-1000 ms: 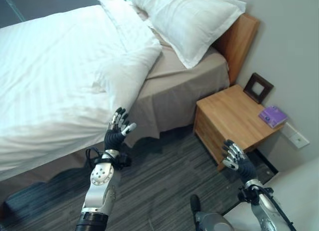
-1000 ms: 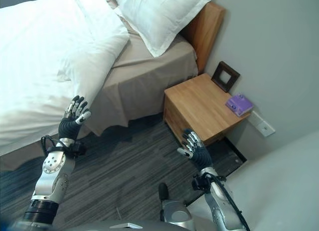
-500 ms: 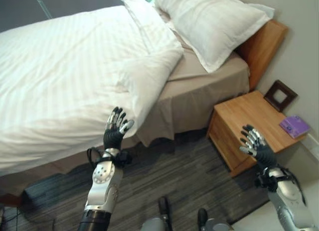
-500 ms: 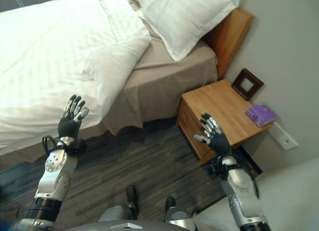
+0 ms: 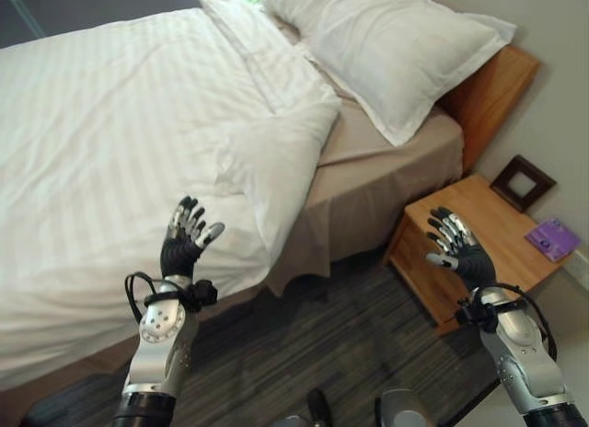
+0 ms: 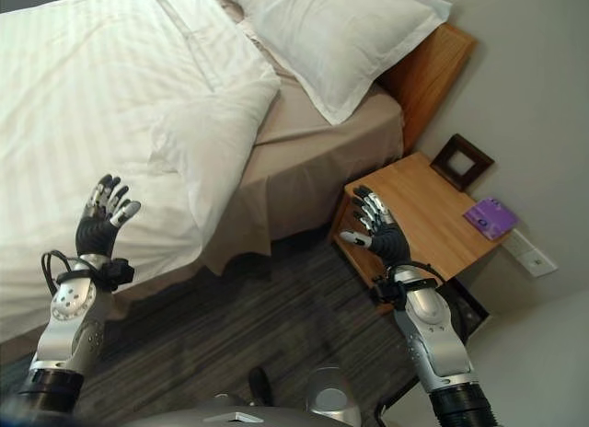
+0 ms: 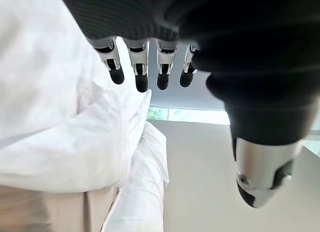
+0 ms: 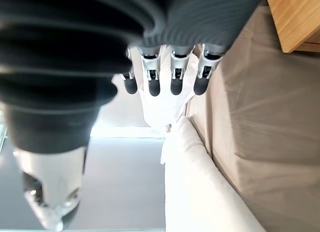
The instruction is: Making the bed.
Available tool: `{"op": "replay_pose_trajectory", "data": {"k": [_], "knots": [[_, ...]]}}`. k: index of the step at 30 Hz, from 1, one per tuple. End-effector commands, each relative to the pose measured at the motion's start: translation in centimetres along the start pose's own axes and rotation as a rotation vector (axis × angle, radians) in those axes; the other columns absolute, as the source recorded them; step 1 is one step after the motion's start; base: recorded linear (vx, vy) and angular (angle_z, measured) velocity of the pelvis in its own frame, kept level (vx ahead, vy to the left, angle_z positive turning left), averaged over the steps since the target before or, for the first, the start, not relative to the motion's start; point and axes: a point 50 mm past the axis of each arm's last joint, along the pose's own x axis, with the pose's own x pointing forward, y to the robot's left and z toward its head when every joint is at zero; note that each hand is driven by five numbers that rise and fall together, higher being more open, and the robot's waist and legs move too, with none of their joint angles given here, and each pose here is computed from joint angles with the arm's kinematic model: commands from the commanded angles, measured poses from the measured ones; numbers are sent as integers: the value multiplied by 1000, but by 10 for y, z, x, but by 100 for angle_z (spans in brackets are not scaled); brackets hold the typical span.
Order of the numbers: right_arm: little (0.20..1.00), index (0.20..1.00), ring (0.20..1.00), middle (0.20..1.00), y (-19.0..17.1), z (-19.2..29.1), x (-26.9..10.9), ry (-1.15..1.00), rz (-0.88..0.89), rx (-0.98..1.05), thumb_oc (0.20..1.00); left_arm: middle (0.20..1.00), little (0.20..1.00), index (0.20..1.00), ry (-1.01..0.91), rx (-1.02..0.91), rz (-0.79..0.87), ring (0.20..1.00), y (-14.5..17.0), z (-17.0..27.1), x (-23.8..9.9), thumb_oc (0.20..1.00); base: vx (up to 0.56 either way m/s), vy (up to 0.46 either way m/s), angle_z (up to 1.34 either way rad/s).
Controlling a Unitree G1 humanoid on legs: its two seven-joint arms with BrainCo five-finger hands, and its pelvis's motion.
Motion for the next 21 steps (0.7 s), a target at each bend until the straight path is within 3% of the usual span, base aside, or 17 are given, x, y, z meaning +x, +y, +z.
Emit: {"op": "replay_pose_trajectory", "data": {"k": [1, 10, 21], "knots": [[1000, 1000, 1000, 1000, 3, 15, 15, -93, 26, 7, 1000, 1000, 1000, 1000, -182, 72, -24, 1000, 3, 37, 11, 1000, 122, 82, -9], [1000, 1000, 1000, 1000, -2, 13, 11, -63, 45, -29, 1000, 1000, 1000, 1000, -105, 27, -65, 1000, -10, 16, 4, 1000, 107, -38, 24], [1000, 1000, 1000, 1000, 0, 16, 21, -64, 81, -65, 1000, 1000, 1000, 1000, -58, 38, -22, 1000, 3, 7, -3, 1000, 72, -106, 5]]}}
